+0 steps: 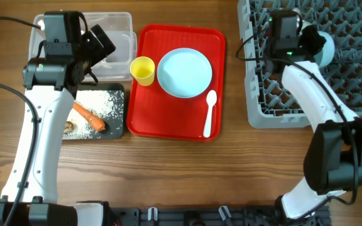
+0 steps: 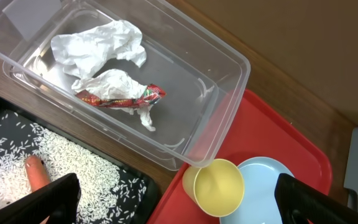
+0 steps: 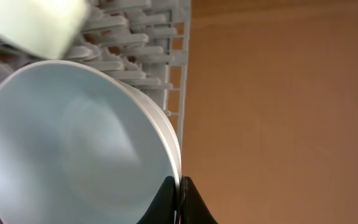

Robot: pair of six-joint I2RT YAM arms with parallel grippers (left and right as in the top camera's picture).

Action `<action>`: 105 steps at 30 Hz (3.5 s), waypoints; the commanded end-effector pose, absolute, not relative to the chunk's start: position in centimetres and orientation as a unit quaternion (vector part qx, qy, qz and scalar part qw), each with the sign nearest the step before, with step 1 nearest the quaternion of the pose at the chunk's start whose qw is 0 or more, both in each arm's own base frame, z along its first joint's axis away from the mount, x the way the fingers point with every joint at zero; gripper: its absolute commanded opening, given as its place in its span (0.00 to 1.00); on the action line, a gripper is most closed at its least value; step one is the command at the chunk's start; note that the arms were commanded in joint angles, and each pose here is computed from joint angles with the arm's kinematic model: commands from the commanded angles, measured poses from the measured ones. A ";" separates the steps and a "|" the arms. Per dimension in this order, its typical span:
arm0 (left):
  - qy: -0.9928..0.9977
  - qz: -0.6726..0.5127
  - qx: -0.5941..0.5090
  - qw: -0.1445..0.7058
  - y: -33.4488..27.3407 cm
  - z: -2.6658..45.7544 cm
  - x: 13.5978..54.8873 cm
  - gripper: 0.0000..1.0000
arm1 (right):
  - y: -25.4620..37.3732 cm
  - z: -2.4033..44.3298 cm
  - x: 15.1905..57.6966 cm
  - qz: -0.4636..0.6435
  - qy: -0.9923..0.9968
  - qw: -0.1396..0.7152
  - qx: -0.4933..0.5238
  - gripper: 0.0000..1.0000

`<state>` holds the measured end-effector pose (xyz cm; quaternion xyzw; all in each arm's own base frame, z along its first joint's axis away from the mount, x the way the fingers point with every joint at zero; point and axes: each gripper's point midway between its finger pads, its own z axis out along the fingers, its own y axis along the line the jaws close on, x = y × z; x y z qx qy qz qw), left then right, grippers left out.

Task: Sort waste into correct bins and load items into the dishwasher rack
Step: 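Carry the light blue bowl into the dish rack and release it, then return the right gripper to the light blue plate and grasp its rim, then lift the light blue plate off the red tray with the right gripper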

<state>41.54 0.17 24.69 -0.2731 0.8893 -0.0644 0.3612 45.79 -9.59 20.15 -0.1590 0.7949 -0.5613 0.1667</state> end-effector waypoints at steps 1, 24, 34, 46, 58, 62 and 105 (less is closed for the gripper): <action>0.887 -0.060 -0.280 0.361 0.6 24.6 41.5 1.00 | -7.7 19.1 45.5 -0.563 0.788 0.139 -0.204 0.04; 0.887 -0.060 -0.280 0.361 0.6 24.6 41.5 1.00 | 1.9 16.3 44.9 -0.495 0.796 0.180 -0.298 0.71; 0.887 -0.059 -0.281 0.361 0.6 24.6 41.5 1.00 | 5.2 18.7 45.9 -0.398 0.834 0.313 -0.218 0.90; 0.887 -0.060 -0.280 0.361 0.6 24.6 41.5 1.00 | 28.3 23.5 38.7 0.387 0.834 0.333 -0.208 1.00; 0.887 -0.060 -0.280 0.361 0.6 24.6 41.5 1.00 | 27.6 19.6 41.6 0.349 0.868 0.324 -0.143 1.00; 0.887 -0.060 -0.280 0.361 0.6 24.6 41.5 1.00 | 25.7 16.4 42.0 0.298 0.905 0.294 -0.079 1.00; 0.887 -0.059 -0.280 0.361 0.6 24.6 41.5 1.00 | 18.6 0.5 45.9 0.128 0.964 0.221 0.073 0.04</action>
